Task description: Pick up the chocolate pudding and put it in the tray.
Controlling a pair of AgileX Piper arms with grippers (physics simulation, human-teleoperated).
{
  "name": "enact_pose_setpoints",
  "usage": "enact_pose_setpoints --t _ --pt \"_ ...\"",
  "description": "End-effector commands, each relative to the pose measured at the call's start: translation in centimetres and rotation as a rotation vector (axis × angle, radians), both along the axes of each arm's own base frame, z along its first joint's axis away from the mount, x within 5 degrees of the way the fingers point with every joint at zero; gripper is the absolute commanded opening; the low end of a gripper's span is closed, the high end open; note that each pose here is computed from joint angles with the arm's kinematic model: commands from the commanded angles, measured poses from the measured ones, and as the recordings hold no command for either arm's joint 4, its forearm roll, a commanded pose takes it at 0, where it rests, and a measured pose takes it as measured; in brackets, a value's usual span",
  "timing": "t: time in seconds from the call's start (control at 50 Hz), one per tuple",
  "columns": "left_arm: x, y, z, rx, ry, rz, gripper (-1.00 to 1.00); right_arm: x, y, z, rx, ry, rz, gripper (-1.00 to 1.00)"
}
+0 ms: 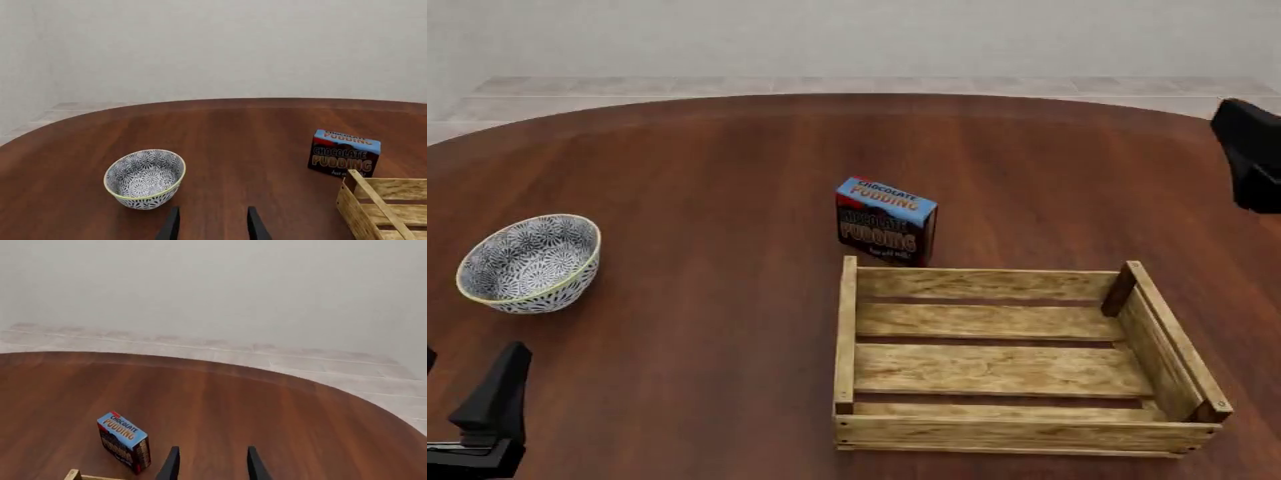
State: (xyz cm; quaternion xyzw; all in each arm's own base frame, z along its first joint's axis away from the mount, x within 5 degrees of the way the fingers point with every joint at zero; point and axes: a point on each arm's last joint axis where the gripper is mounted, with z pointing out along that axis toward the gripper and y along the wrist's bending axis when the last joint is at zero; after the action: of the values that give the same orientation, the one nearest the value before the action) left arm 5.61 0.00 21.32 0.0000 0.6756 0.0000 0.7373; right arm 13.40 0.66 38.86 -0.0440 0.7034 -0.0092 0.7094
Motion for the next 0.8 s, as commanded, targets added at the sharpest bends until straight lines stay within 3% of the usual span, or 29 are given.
enact_pose_setpoints --t 0.02,0.06,0.08,0.14,0.16,0.2,0.24,0.32,0.38,0.44,0.5,0.52,0.56,0.64,0.66,0.8 --pt "0.0 0.0 0.0 0.000 0.000 0.000 1.00 4.2 1.2 3.0 -0.018 0.033 0.054 1.00" --pt "0.0 0.0 0.0 0.000 0.000 0.000 1.00 4.7 1.2 3.9 0.001 0.027 0.055 1.00" --pt "0.0 0.0 0.0 0.000 0.000 0.000 1.00 5.2 1.7 3.9 -0.029 0.040 0.078 1.00" --pt "0.0 0.0 0.0 0.000 0.000 0.000 1.00 7.3 2.7 4.0 -0.051 0.075 0.111 1.00" --pt "0.0 0.0 0.0 0.000 0.000 0.000 1.00 7.9 3.0 4.1 -0.016 0.091 0.119 1.00" --pt "0.0 0.0 0.0 0.000 0.000 0.000 1.00 9.0 3.2 4.3 -0.042 0.092 0.124 1.00" --pt "0.0 0.0 0.0 0.000 0.000 0.000 1.00 10.3 3.8 4.7 -0.023 0.104 0.137 1.00" --pt "0.0 0.0 0.0 0.000 0.000 0.000 1.00 11.3 4.7 5.1 -0.095 0.082 0.169 1.00" --pt "0.0 0.0 0.0 0.000 0.000 0.000 1.00 13.1 5.7 5.2 -0.094 0.107 0.190 1.00" --pt "0.0 0.0 0.0 0.000 0.000 0.000 1.00 14.3 6.8 5.2 -0.146 0.100 0.222 1.00" --pt "0.0 0.0 0.0 0.000 0.000 0.000 1.00 15.7 7.5 5.3 -0.134 0.117 0.231 1.00" --pt "0.0 0.0 0.0 0.000 0.000 0.000 1.00 16.1 8.1 5.1 -0.167 0.113 0.248 1.00" --pt "0.0 0.0 0.0 0.000 0.000 0.000 1.00 17.0 8.5 5.2 -0.137 0.131 0.251 1.00" --pt "0.0 0.0 0.0 0.000 0.000 0.000 1.00 18.2 9.0 5.6 -0.142 0.133 0.255 1.00" --pt "0.0 0.0 0.0 0.000 0.000 0.000 1.00 18.5 9.9 5.4 -0.171 0.135 0.279 1.00" --pt "0.0 0.0 0.0 0.000 0.000 0.000 1.00 20.3 12.5 4.9 -0.221 0.158 0.338 1.00"
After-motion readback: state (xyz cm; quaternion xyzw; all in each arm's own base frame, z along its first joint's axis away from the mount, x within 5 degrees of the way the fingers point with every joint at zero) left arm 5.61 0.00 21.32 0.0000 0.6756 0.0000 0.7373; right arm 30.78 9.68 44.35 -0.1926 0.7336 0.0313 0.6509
